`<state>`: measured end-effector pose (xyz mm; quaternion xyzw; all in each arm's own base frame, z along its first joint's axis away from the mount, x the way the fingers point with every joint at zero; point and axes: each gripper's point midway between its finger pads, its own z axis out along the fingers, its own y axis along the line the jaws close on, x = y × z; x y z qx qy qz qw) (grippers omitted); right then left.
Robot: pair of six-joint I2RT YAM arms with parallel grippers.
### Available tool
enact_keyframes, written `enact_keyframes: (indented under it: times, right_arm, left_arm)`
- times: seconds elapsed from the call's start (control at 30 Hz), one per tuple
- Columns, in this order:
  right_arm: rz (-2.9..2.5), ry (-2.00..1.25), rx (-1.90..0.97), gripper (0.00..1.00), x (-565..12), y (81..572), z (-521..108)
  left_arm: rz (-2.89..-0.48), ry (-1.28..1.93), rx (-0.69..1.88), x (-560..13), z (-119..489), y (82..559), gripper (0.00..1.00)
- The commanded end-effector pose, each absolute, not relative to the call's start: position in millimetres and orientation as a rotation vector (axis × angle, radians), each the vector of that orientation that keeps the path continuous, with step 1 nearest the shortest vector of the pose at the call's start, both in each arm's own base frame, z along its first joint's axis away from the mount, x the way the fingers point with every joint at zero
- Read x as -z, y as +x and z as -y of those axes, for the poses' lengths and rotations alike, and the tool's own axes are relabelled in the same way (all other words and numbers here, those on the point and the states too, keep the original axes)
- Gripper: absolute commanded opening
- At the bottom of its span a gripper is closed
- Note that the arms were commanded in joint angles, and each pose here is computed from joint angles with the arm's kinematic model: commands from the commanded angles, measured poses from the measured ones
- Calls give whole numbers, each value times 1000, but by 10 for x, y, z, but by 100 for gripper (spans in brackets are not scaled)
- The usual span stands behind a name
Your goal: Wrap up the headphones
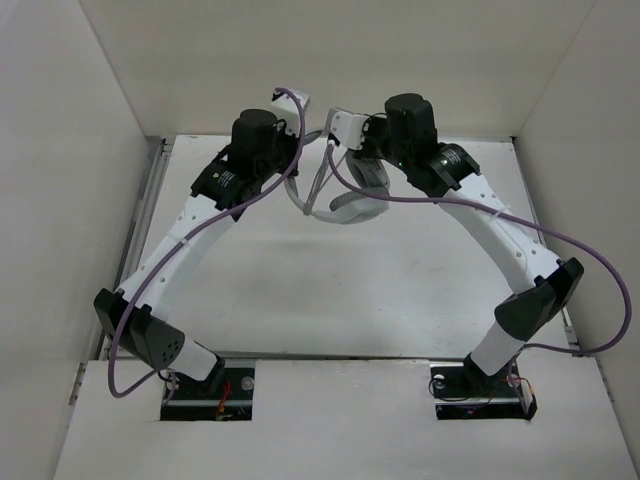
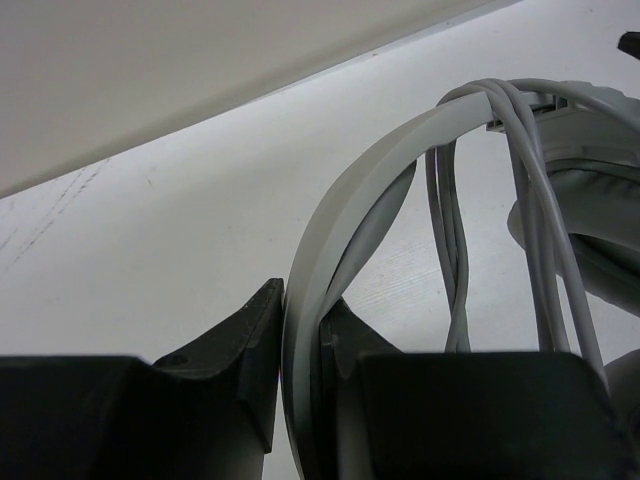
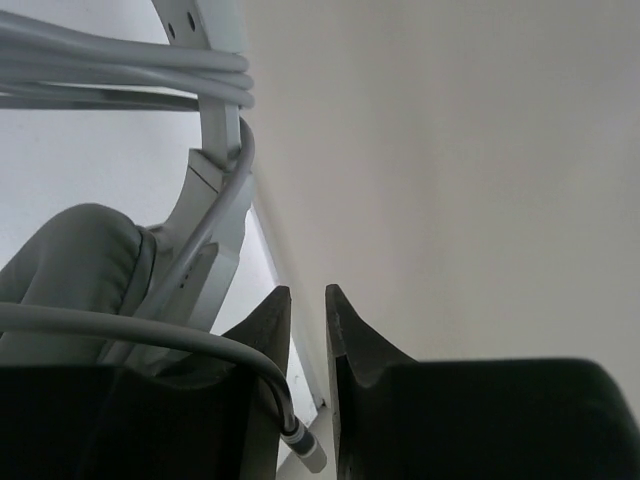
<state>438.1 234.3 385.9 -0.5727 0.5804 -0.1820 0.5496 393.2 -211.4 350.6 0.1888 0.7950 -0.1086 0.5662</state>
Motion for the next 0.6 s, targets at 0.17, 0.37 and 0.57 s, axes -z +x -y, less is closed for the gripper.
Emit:
enact_keyframes:
  times: [0.17,0.37,0.57]
  right_arm:
    - [-1308,-1260,339,33,-4360,4236,-2250]
    - [-1325,-1353,210,36,-4212,4118,-2305]
    - [-1337,-1418,32,42,-4028,4051,-2275]
  left_arm:
    - [-1804,494,427,-3723,2296,3590,0]
    - [-1814,510,448,-3680,2304,3504,0]
    - [-1816,532,480,-3694,2341,3426,0]
